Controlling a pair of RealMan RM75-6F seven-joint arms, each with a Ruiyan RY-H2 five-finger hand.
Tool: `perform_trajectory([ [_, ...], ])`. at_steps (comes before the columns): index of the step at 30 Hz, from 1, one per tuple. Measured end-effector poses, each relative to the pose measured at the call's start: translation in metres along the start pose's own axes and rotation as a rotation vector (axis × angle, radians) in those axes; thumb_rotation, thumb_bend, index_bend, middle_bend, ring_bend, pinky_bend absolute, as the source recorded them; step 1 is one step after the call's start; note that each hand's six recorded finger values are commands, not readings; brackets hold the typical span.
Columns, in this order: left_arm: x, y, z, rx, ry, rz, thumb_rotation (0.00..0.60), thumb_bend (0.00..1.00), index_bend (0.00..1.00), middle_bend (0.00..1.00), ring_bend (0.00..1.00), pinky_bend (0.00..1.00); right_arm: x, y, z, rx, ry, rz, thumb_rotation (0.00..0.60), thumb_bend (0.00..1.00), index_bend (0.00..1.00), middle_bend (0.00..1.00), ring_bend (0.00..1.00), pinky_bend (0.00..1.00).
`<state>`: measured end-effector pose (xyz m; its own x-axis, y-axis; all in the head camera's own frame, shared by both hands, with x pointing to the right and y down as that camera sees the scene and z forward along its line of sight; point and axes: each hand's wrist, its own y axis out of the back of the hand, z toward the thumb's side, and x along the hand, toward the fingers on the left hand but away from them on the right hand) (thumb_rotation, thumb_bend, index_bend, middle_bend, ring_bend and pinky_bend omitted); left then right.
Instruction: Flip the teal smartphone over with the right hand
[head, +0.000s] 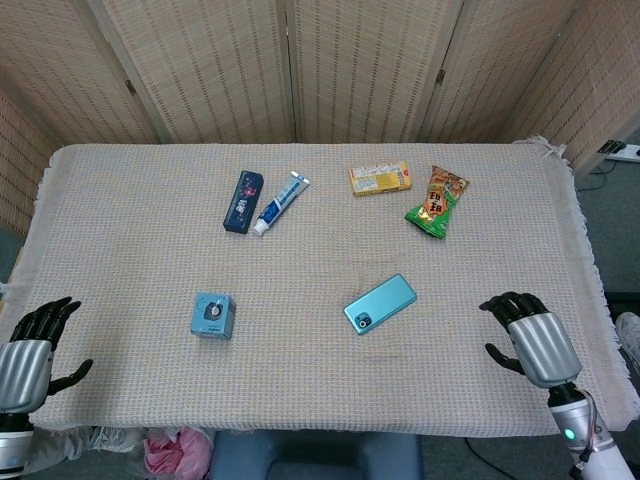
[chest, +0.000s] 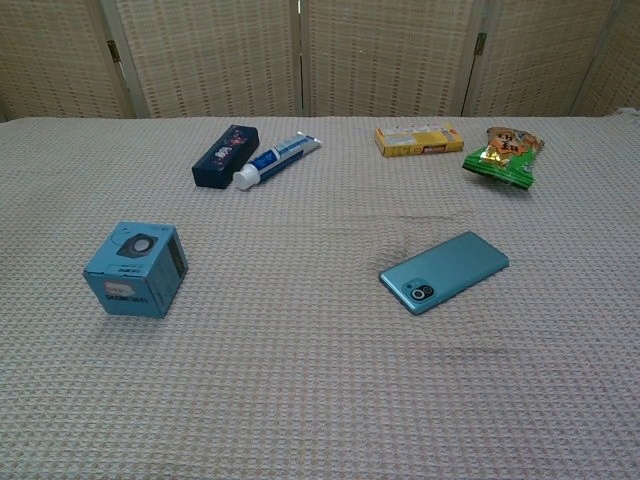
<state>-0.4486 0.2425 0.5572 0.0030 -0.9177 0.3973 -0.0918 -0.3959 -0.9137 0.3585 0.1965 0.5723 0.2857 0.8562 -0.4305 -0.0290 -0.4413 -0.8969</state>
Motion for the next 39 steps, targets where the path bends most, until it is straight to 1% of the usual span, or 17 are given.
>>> perform_trajectory([
  [5,-0.003,0.001,-0.003,-0.001,0.009,0.003,0.6,0.21,0.16,0.15,0.14,0.19,-0.03,-0.017,0.024,0.034,0.081,0.049,0.6,0.15,0.32,0.31,0.26,0.29],
  [11,-0.008,0.005,-0.01,0.005,0.027,0.008,0.6,0.21,0.16,0.15,0.14,0.19,-0.068,-0.047,0.054,0.075,0.158,0.118,0.6,0.11,0.32,0.29,0.2,0.29],
  [15,-0.01,0.006,-0.013,0.008,0.036,0.007,0.6,0.21,0.16,0.15,0.14,0.19,-0.092,-0.067,0.066,0.096,0.182,0.149,0.6,0.09,0.32,0.29,0.15,0.29],
  [20,-0.011,0.006,-0.015,0.011,0.042,0.005,0.6,0.21,0.16,0.15,0.14,0.19,-0.117,-0.089,0.08,0.119,0.205,0.182,0.6,0.07,0.32,0.29,0.14,0.28],
  [29,-0.011,0.005,-0.019,0.016,0.053,0.0,0.6,0.21,0.16,0.15,0.14,0.19,-0.146,-0.115,0.098,0.164,0.231,0.216,0.6,0.07,0.31,0.29,0.14,0.28],
  [39,-0.013,0.003,-0.025,0.014,0.063,-0.004,0.6,0.21,0.16,0.15,0.14,0.19,-0.158,-0.129,0.107,0.206,0.249,0.233,0.6,0.07,0.32,0.31,0.14,0.28],
])
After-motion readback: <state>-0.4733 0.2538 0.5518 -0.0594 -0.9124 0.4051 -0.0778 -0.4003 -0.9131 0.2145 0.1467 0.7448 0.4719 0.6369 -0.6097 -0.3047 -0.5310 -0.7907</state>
